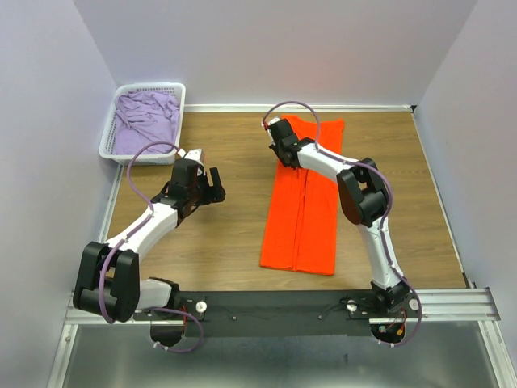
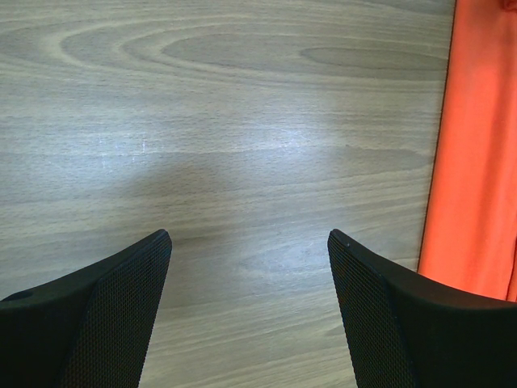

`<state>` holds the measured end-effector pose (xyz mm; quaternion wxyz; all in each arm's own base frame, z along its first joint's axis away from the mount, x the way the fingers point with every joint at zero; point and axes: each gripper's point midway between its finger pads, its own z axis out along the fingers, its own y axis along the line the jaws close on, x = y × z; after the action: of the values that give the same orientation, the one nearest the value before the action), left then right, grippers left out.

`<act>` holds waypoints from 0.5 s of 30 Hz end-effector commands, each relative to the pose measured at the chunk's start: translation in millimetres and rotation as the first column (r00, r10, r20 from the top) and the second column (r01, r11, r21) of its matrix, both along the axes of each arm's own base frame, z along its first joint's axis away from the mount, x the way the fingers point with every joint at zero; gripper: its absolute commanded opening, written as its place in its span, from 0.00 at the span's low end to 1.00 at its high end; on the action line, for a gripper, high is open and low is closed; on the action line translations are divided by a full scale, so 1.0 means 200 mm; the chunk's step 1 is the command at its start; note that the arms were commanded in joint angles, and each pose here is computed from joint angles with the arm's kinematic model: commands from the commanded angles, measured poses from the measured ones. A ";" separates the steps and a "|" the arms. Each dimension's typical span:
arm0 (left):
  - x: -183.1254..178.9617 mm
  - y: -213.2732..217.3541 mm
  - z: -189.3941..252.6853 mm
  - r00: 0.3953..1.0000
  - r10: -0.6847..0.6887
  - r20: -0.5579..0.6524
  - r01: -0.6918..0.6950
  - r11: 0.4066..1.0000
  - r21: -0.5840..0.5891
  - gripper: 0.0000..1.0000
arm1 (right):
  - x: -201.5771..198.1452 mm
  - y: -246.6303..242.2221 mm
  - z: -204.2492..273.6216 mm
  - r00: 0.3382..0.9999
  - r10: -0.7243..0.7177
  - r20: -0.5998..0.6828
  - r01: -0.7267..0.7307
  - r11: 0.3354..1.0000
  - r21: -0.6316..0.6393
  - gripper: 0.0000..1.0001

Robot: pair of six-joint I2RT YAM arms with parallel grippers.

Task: Fold and stack the t-shirts
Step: Fold the tshirt

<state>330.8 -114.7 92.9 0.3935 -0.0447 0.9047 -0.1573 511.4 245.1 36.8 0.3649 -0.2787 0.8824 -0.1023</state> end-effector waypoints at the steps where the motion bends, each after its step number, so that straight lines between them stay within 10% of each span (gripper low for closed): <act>1: 0.01 0.02 -0.01 1.000 0.007 0.014 -0.007 1.000 0.013 0.86 | -0.04 0.03 -0.03 0.999 0.029 -0.026 -0.028 1.000 0.012 0.01; 15: 0.00 0.01 -0.02 1.000 -0.008 0.007 0.008 1.000 0.004 0.86 | -0.15 0.06 0.09 0.994 0.099 -0.036 -0.096 0.993 0.073 0.00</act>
<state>329.8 -114.5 90.7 0.3924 -0.0444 0.9052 -0.1573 493.2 252.5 47.8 0.3617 -0.2961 0.8818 -0.0631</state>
